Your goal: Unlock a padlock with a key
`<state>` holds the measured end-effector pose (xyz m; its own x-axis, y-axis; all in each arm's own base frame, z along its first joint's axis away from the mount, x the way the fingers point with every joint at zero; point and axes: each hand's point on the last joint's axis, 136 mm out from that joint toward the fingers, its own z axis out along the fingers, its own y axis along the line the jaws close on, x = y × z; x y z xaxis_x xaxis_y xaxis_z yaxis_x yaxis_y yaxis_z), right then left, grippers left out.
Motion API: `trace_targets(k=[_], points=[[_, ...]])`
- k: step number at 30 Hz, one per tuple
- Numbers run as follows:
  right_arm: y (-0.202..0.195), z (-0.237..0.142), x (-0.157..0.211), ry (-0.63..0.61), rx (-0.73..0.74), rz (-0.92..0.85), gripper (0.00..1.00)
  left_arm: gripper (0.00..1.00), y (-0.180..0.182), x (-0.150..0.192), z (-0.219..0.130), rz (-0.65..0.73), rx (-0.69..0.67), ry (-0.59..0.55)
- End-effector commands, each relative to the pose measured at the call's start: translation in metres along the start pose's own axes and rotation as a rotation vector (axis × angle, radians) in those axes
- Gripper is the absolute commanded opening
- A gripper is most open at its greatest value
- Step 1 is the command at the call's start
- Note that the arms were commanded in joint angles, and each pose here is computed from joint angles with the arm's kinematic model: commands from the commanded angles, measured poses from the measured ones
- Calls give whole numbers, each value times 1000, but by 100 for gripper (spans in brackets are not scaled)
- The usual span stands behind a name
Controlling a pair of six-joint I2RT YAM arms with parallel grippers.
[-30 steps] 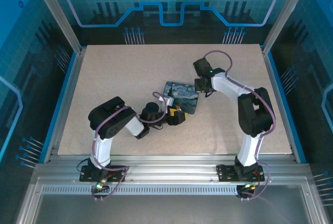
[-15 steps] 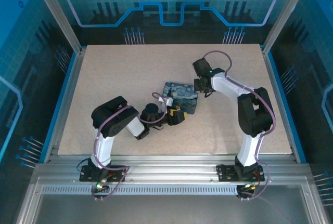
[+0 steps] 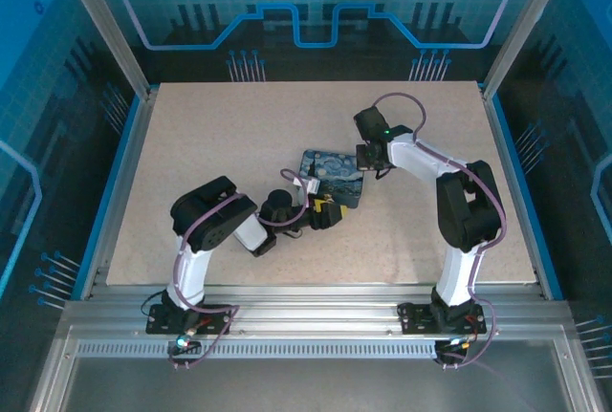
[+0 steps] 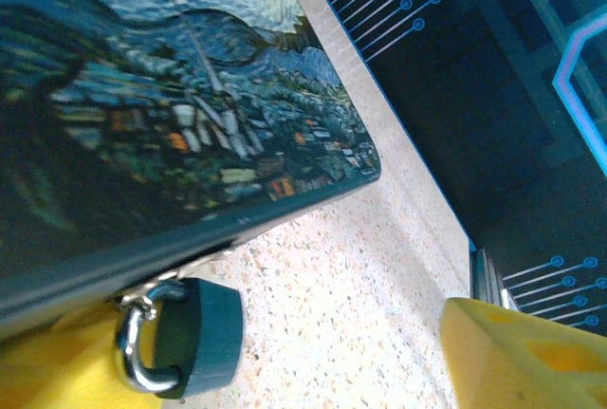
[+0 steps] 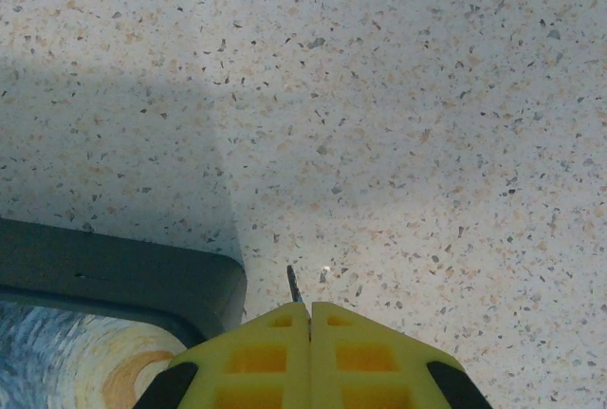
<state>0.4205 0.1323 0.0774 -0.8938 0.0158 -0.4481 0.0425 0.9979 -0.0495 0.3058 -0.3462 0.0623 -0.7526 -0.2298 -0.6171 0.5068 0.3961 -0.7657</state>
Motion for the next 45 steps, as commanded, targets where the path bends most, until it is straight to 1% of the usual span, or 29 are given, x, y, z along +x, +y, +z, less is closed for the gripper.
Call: trace_targets(k=[1, 3, 7, 9, 11, 12, 14, 17, 25, 31, 37, 43, 45], points=[[13, 8, 16, 55, -27, -15, 0, 68, 3, 15, 4, -30, 15, 38], [12, 8, 16, 54, -25, -14, 0, 66, 8, 15, 0, -34, -5, 33], [13, 9, 17, 55, -28, -16, 0, 58, 20, 15, -9, -47, -53, 33], [13, 9, 17, 56, -30, -14, 0, 52, 26, 14, -12, -52, -73, 37], [13, 9, 17, 55, -31, -12, 0, 48, 29, 14, -14, -53, -91, 45], [13, 9, 17, 55, -31, -13, 0, 47, 31, 14, -15, -51, -100, 47], [13, 9, 17, 52, -30, -12, 0, 43, 33, 15, -16, -50, -114, 61], [13, 8, 16, 49, -31, -13, 0, 39, 36, 17, -16, -49, -134, 80], [14, 6, 14, 43, -37, -9, 0, 21, 44, 19, -21, -53, -186, 115], [14, 7, 15, 44, -40, -8, 0, 15, 47, 20, -24, -44, -223, 149], [16, 9, 12, 44, -47, -15, 0, 13, 46, 23, -27, -75, -259, 210], [13, 6, 7, 37, -54, -11, 0, 1, 34, 11, -27, -127, -320, 269], [10, 3, 7, 33, -55, -6, 0, 0, 32, 9, -29, -140, -347, 291]])
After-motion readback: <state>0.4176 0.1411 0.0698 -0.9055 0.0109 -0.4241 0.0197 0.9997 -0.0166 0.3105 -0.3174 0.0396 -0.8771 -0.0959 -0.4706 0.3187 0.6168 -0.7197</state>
